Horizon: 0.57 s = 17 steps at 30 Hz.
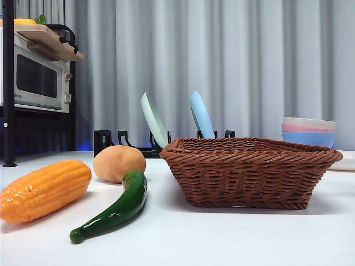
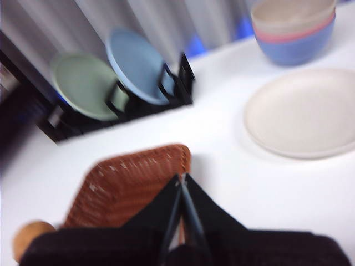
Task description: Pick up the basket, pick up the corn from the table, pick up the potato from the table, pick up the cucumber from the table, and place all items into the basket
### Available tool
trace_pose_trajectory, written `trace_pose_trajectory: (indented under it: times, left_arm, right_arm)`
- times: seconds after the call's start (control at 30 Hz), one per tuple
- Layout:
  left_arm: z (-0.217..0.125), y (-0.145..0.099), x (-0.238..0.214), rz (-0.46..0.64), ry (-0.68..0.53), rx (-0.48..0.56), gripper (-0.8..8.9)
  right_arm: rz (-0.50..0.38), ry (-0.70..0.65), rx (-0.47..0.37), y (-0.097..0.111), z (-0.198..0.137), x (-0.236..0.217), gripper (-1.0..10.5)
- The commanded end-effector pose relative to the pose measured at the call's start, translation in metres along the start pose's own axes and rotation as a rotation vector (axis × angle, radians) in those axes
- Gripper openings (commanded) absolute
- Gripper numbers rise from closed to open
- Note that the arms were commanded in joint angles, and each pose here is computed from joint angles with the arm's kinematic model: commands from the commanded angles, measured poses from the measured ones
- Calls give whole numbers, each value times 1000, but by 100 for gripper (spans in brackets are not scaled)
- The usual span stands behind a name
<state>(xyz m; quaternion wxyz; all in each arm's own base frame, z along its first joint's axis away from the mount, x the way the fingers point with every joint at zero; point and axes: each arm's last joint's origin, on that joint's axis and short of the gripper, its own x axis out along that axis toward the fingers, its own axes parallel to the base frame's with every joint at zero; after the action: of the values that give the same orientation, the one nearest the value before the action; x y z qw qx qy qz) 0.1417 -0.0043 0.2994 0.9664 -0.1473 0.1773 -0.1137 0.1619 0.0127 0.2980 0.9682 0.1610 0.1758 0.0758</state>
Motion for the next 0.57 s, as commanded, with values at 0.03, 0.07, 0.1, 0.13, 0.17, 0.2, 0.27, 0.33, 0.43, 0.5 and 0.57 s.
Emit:
trace_pose_trajectory:
  times: [0.03,0.07,0.1,0.13,0.17,0.2,0.27,0.33,0.43,0.5,0.57]
  left_arm:
    - [15,-1,12,-12,95,38,-7]
    - [19,-1,16,-16,124,34,-7]
    - [23,0,21,-14,151,26,-7]
    - [27,0,25,-9,174,18,-7]
    - [29,1,29,-5,191,12,-7]
    - [32,1,33,-2,207,7,-6]
    - [36,3,42,2,227,0,-4]
    - [38,5,48,3,243,-6,-3]
    - [37,4,55,-25,268,-12,28]
    - [36,4,58,-50,281,-16,197]
    - [36,3,60,-54,288,-16,385]
  right_arm:
    - [-32,121,-78,3,19,17,-2]
    - [-41,161,-86,4,23,22,-2]
    - [-47,205,-93,4,28,28,-2]
    - [-34,250,-102,5,31,34,-2]
    - [-10,287,-107,6,33,39,-1]
    - [27,327,-113,6,35,46,1]
    - [99,387,-112,7,35,57,2]
    - [157,437,-107,6,32,69,11]
    - [187,497,-82,2,25,84,123]
    - [181,531,-74,0,19,92,260]
    - [175,561,-64,-2,14,100,355]
